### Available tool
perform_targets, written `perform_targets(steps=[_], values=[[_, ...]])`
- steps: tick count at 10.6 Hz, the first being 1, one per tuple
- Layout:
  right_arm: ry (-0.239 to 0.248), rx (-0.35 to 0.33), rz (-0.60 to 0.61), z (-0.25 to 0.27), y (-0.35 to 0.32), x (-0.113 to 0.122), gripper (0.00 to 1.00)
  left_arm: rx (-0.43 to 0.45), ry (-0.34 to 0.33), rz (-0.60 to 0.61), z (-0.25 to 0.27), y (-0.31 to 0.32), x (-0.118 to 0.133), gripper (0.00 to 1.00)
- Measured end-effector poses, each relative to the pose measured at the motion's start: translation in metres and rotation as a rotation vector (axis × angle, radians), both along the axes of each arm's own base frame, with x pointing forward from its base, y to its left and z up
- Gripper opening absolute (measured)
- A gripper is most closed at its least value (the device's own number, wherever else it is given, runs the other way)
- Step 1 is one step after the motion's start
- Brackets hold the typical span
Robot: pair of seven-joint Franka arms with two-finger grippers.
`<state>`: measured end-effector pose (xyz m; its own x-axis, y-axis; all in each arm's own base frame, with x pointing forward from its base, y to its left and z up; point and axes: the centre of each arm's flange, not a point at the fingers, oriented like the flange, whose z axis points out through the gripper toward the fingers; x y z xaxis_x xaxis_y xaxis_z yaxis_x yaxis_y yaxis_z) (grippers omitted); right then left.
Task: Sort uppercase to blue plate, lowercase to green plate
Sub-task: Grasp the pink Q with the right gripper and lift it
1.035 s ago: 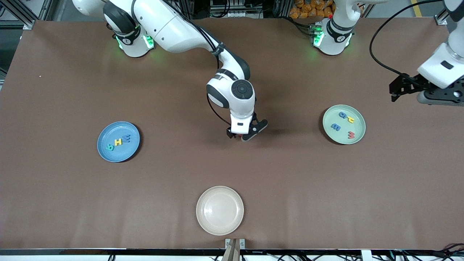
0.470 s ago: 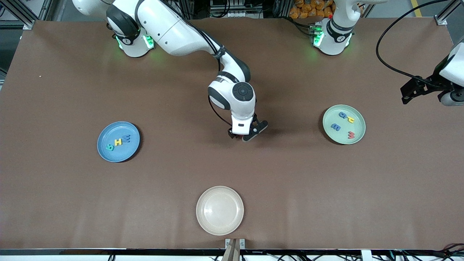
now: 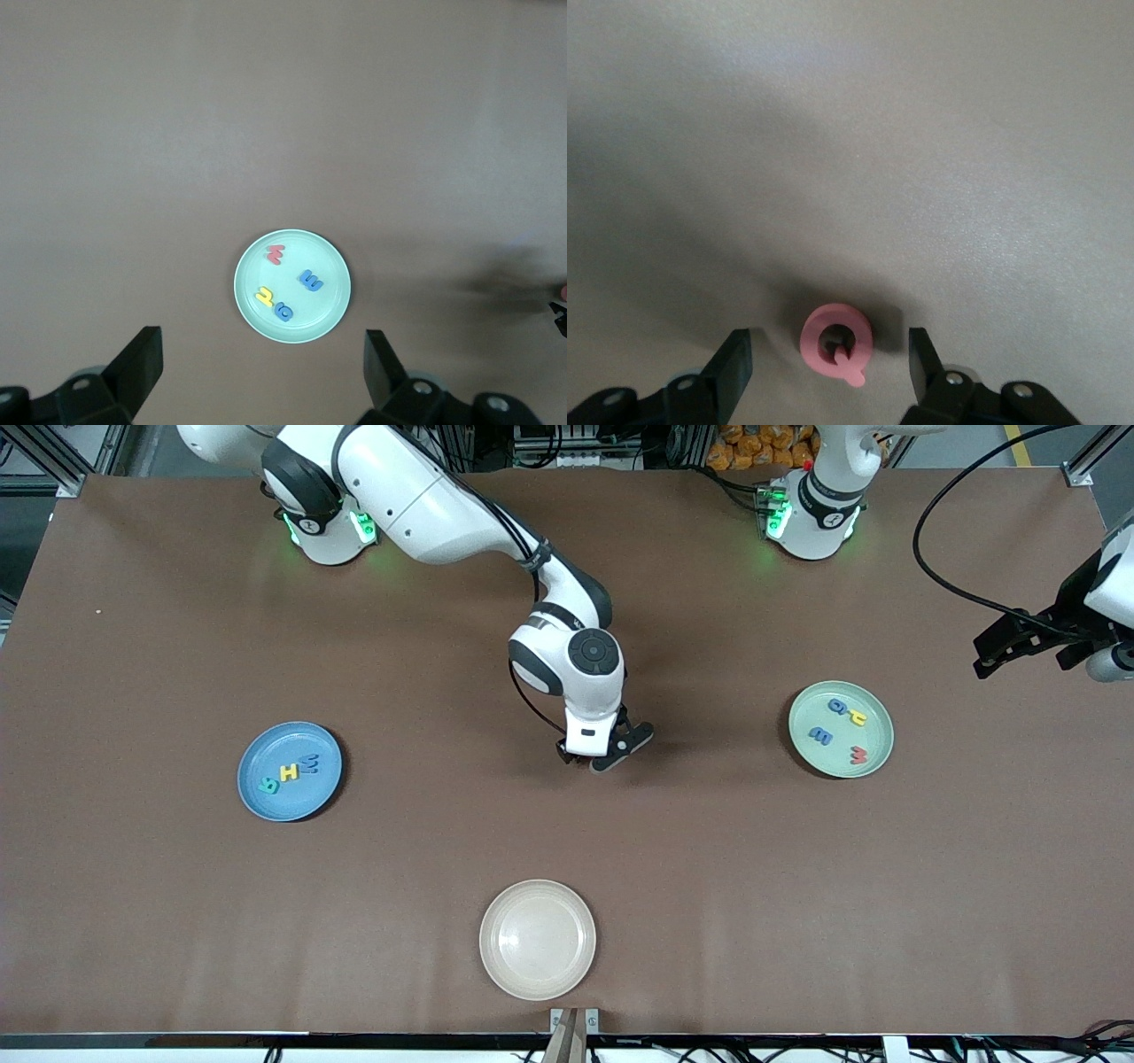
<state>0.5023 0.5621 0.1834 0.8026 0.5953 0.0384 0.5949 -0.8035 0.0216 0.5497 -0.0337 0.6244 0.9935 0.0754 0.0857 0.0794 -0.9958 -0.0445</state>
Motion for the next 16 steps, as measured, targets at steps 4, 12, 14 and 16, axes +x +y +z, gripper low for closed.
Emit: perform_targets(steps=[4, 12, 14, 16], values=[[0.0, -0.005, -0.013, -0.003, -0.002, 0.001, 0.69, 0.0, 0.001, 0.002, 0.0, 0.001, 0.0, 1.0], [-0.011, 0.0, -0.046, 0.0, 0.0, 0.004, 0.36, 0.001, 0.015, 0.003, -0.001, 0.0, -0.002, 1.0], [-0.023, -0.01, -0.06, 0.02, -0.004, 0.014, 0.36, 0.001, 0.019, 0.004, -0.001, 0.0, -0.002, 1.0], [-0.029, -0.014, -0.103, 0.065, -0.017, 0.031, 0.36, 0.001, 0.02, 0.003, -0.001, 0.0, -0.003, 1.0]])
